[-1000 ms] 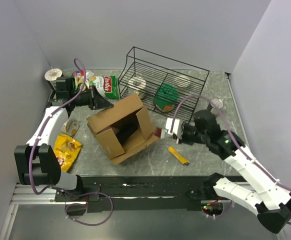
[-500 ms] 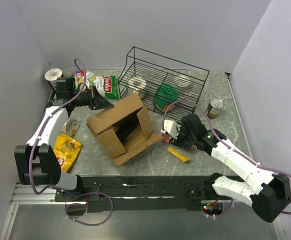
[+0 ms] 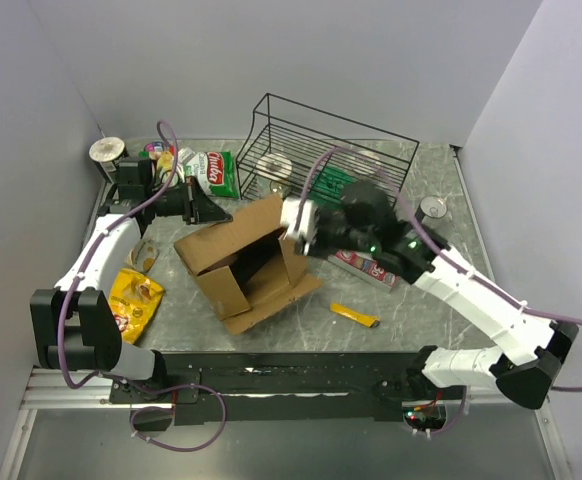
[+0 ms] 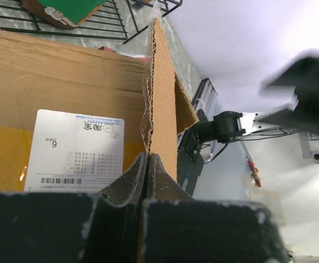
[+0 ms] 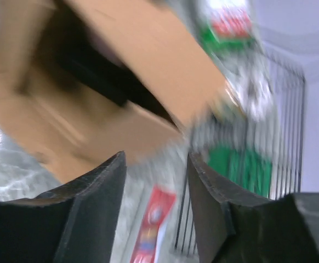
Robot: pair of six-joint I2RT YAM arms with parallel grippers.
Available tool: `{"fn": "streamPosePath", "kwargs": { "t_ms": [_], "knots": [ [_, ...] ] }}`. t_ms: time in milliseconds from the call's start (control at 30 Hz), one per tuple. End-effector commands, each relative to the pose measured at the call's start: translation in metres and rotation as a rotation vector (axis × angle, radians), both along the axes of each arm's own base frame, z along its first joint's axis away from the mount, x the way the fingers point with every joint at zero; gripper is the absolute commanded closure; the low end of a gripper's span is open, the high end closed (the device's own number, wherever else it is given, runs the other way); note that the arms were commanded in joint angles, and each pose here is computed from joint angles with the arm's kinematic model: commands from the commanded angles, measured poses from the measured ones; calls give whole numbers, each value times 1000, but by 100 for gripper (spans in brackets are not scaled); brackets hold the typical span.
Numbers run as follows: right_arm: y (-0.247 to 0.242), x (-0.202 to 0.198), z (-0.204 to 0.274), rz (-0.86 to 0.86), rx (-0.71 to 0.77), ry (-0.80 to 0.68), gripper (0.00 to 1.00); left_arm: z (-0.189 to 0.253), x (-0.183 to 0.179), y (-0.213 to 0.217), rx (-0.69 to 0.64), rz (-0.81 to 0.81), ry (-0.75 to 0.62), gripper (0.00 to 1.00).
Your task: Unpack the express box
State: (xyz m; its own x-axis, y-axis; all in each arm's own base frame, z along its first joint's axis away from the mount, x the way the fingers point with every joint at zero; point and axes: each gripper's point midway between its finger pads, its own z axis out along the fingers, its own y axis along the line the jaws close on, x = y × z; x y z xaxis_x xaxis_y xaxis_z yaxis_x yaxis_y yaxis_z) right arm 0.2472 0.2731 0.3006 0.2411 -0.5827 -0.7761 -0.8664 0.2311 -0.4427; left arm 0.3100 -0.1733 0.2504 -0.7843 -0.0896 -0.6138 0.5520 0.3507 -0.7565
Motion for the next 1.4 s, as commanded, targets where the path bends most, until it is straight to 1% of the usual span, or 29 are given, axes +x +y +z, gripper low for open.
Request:
{"fn": "streamPosePath", "kwargs": {
  "t_ms": [0,67,100,133,167,200,300,367,400,467,500,533,567,600,667,700,733,767,800,833,900,933,967,1067,1133,1167,1233,1267,1367],
  "knots": [
    [51,-42,-24,358,-54,-119,49,5,-2,-3,-53,-35,24,99],
    [62,-49,-32,421,-69,-143,51,13,-4,-4,-103,-68,30,99],
    [70,-53,-40,467,-93,-155,52,18,-13,-6,-153,-103,104,99],
    [74,-55,-43,488,-97,-160,53,21,-16,-7,-179,-120,131,99],
    [77,-57,-47,508,-104,-165,53,30,-14,-8,-198,-150,54,99],
    [82,-56,-56,532,-123,-172,54,28,-23,-9,-239,-159,203,99],
    [91,-48,-79,564,-175,-183,54,27,-26,-8,-258,-190,265,99],
    [96,-46,-88,586,-197,-183,54,17,-25,-6,-264,-219,334,99],
    [99,-44,-97,608,-218,-178,54,20,-29,-5,-272,-235,376,99],
    [104,-45,-97,641,-222,-176,54,26,-30,-2,-338,-303,418,99],
    [106,-49,-104,672,-232,-149,54,39,-27,-1,-357,-327,367,99],
    [108,-49,-104,680,-234,-144,54,46,-27,0,-373,-325,407,99],
    [111,-46,-99,676,-230,-152,54,49,-23,0,-374,-324,403,99],
    [112,-43,-101,672,-239,-156,54,60,-19,0,-366,-334,335,99],
    [118,-30,-99,606,-225,-197,54,69,-16,-1,-358,-325,303,99],
    [122,-25,-90,568,-195,-217,53,75,-10,-2,-320,-316,204,99],
    [122,-22,-90,559,-200,-222,52,76,-7,-2,-295,-300,181,99],
    [121,-19,-90,552,-209,-233,52,71,0,-3,-243,-264,155,99],
    [122,-16,-94,561,-232,-247,52,73,2,-3,-253,-262,196,99],
    [118,-16,-102,570,-269,-238,51,72,8,10,-287,-244,230,99],
    [120,-8,-116,572,-316,-259,49,62,14,16,-345,-254,337,98],
    [123,-3,-119,560,-328,-273,45,59,16,21,-362,-243,346,99],
    [124,1,-123,561,-342,-283,43,52,19,24,-383,-230,389,99],
    [136,19,-150,525,-393,-281,38,39,28,33,-415,-201,432,99],
    [141,25,-160,513,-413,-265,37,38,32,37,-414,-190,413,98],
    [147,27,-168,519,-428,-231,37,37,34,38,-417,-188,421,99],
    [154,34,-170,508,-429,-220,36,38,37,37,-411,-191,404,99],
    [155,36,-183,515,-453,-207,36,36,38,37,-412,-191,410,99],
    [164,44,-199,519,-462,-233,36,30,41,38,-420,-189,445,99]
  ]
}}
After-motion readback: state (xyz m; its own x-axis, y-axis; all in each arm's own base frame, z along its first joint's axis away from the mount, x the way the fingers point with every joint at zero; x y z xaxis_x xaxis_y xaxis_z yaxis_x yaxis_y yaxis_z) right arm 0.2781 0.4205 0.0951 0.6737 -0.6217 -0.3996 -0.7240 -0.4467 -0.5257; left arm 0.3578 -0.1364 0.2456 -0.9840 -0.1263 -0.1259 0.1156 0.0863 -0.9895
